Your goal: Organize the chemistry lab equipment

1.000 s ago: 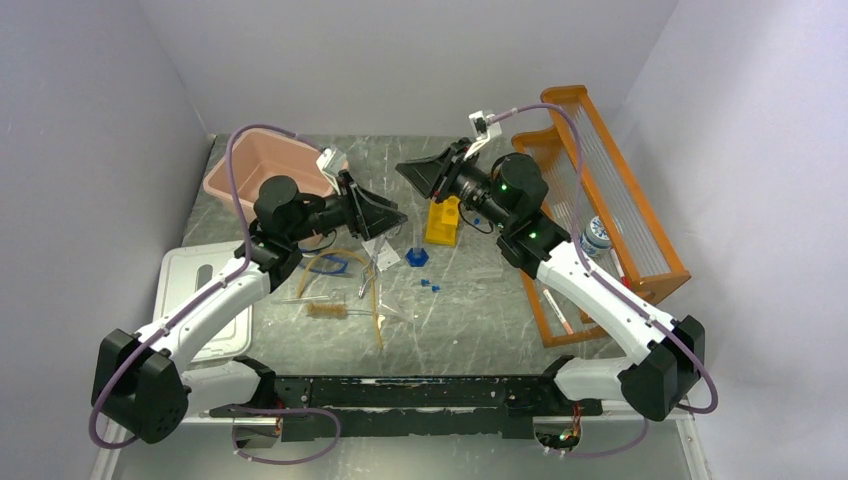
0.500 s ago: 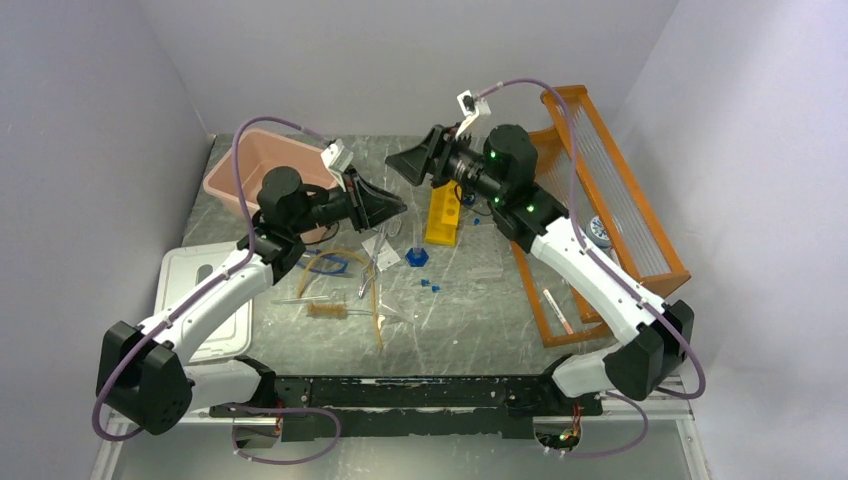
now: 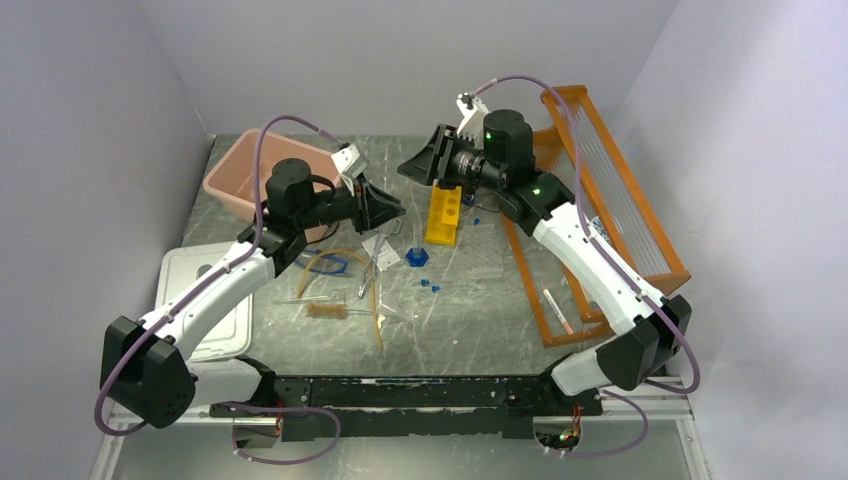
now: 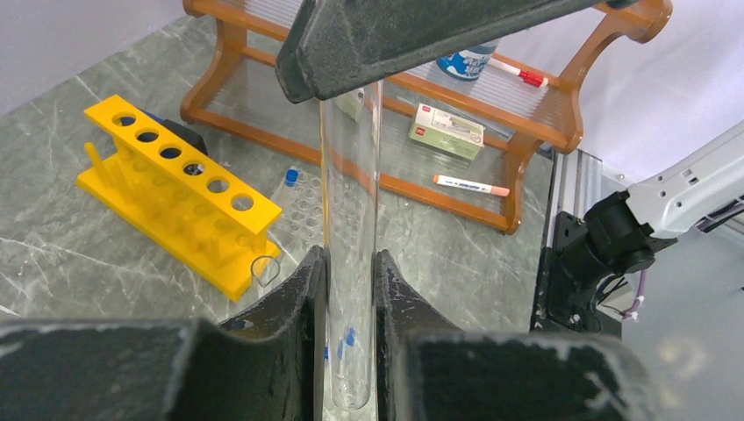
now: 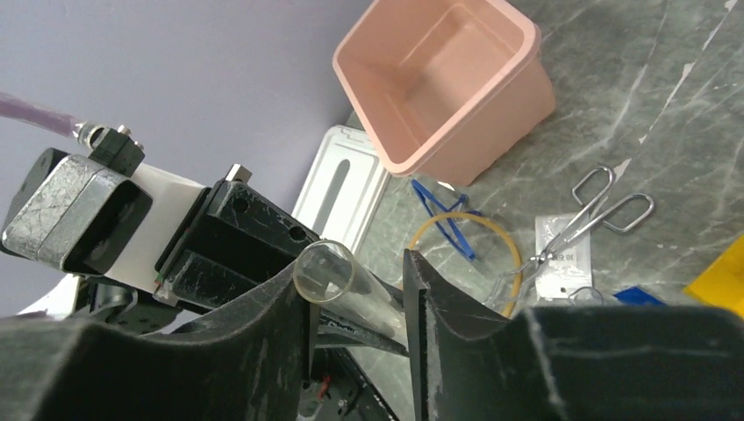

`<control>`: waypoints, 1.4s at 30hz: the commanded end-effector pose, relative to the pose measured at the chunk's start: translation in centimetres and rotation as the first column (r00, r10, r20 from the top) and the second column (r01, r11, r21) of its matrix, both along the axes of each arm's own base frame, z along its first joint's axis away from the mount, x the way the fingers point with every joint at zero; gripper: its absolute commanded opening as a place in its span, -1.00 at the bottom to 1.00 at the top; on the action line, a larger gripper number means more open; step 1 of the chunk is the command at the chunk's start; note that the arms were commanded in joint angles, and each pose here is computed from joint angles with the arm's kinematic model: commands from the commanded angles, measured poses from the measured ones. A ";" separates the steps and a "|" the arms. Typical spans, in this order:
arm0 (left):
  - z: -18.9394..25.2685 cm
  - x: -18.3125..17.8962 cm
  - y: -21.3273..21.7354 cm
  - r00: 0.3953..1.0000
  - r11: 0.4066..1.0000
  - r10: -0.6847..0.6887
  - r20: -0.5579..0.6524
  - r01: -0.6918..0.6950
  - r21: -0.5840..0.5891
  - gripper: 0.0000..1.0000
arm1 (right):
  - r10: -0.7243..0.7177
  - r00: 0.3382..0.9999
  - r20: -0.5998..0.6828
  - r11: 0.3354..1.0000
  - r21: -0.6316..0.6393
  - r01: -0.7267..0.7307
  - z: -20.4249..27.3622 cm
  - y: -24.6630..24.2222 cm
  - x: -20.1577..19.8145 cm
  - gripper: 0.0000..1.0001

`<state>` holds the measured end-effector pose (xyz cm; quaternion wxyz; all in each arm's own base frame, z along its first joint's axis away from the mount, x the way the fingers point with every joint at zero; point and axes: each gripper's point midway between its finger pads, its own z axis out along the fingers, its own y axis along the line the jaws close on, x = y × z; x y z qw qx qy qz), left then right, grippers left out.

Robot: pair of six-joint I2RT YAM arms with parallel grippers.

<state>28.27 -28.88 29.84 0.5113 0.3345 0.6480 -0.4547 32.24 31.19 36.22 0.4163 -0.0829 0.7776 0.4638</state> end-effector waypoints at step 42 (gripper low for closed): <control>-0.6 8.8 6.4 0.788 0.819 0.561 -0.253 -0.573 0.030 0.74 | -0.413 0.720 0.557 0.621 -0.406 0.670 -8.8 -12.3 25.2 -0.65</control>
